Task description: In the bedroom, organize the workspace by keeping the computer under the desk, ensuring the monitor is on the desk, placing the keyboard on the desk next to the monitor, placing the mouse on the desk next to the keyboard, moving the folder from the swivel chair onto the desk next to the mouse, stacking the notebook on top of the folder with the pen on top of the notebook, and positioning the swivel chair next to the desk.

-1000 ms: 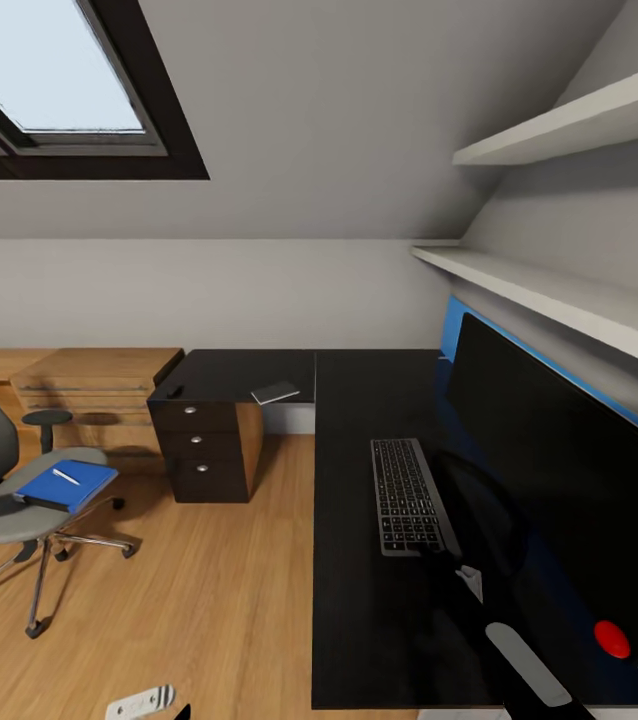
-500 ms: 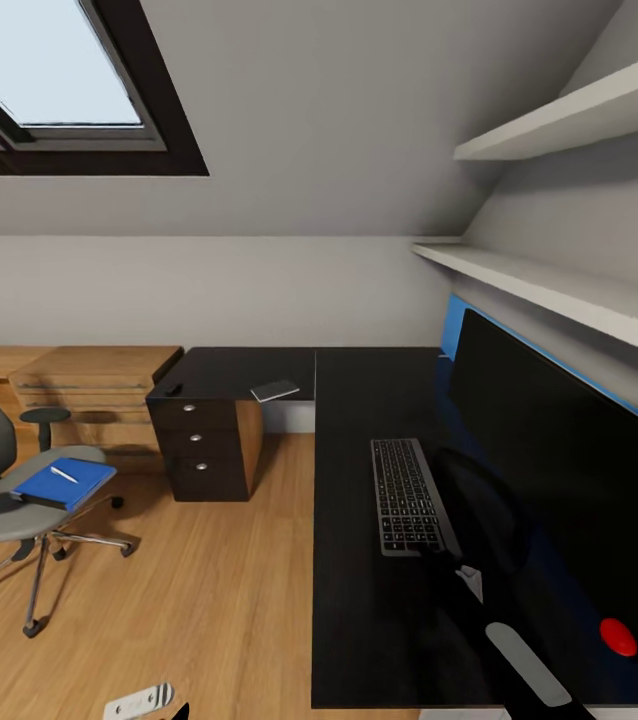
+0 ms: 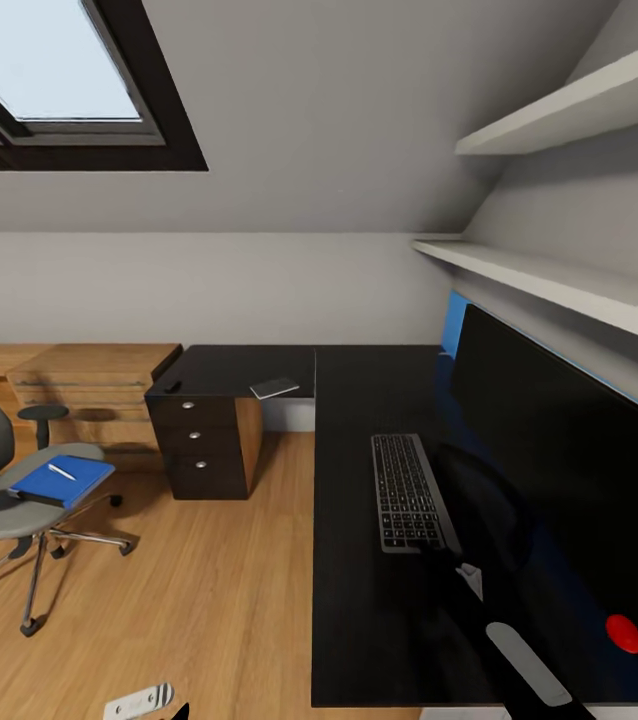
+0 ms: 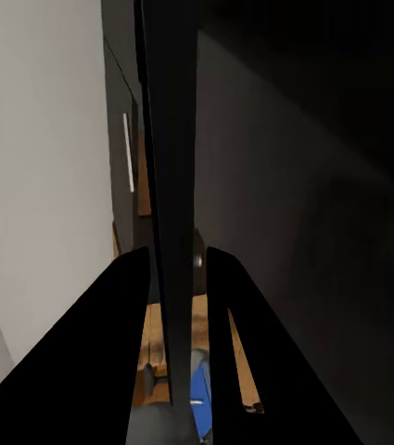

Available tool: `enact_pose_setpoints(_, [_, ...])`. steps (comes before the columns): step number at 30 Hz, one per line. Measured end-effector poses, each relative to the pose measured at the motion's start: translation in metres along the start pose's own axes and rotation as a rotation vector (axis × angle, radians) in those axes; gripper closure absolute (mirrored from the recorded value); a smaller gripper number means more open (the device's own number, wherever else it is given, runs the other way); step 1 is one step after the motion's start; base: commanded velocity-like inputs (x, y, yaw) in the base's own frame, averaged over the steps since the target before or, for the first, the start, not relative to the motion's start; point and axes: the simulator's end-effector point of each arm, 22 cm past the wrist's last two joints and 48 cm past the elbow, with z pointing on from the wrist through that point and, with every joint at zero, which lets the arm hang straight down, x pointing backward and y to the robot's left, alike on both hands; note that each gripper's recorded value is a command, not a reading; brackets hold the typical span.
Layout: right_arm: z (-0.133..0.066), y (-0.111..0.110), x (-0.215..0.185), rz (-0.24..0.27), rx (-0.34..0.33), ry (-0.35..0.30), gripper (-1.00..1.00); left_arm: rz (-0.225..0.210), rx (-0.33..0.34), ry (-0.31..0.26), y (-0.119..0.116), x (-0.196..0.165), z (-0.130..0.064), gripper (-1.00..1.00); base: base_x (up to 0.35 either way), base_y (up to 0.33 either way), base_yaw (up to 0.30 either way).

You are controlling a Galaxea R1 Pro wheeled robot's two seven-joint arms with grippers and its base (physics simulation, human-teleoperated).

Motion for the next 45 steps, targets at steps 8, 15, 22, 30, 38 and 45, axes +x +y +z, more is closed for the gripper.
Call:
enact_pose_setpoints(8, [0.004, -0.008, 0.0, -0.001, -0.005, 0.002, 1.0, 0.0, -0.001, 0.0, 0.002, 0.006, 0.009, -1.0, 0.0, 0.0, 0.0])
enact_pose_setpoints(15, [0.004, -0.008, 0.001, 0.0, -0.007, 0.004, 1.0, 0.0, 0.0, -0.001, 0.002, 0.005, 0.009, -1.0, 0.0, 0.0, 0.0])
enact_pose_setpoints(22, [0.005, -0.008, 0.0, 0.001, -0.008, -0.001, 1.0, 0.001, 0.0, -0.001, 0.002, 0.006, 0.009, -1.0, 0.0, 0.0, 0.0])
enact_pose_setpoints(30, [0.001, 0.0, 0.0, 0.002, -0.009, -0.004, 1.0, 0.003, -0.002, -0.001, 0.001, 0.002, 0.002, -1.0, 0.0, 0.0, 0.0])
enact_pose_setpoints(38, [0.0, 0.002, -0.003, 0.004, -0.006, -0.009, -1.0, 0.003, -0.001, 0.002, 0.0, 0.002, 0.001, -1.0, 0.0, 0.0, 0.0])
enact_pose_setpoints(45, [0.0, 0.002, -0.004, 0.006, -0.006, -0.011, -1.0, 0.003, 0.0, 0.003, 0.0, 0.002, 0.001, -1.0, 0.0, 0.0, 0.0])
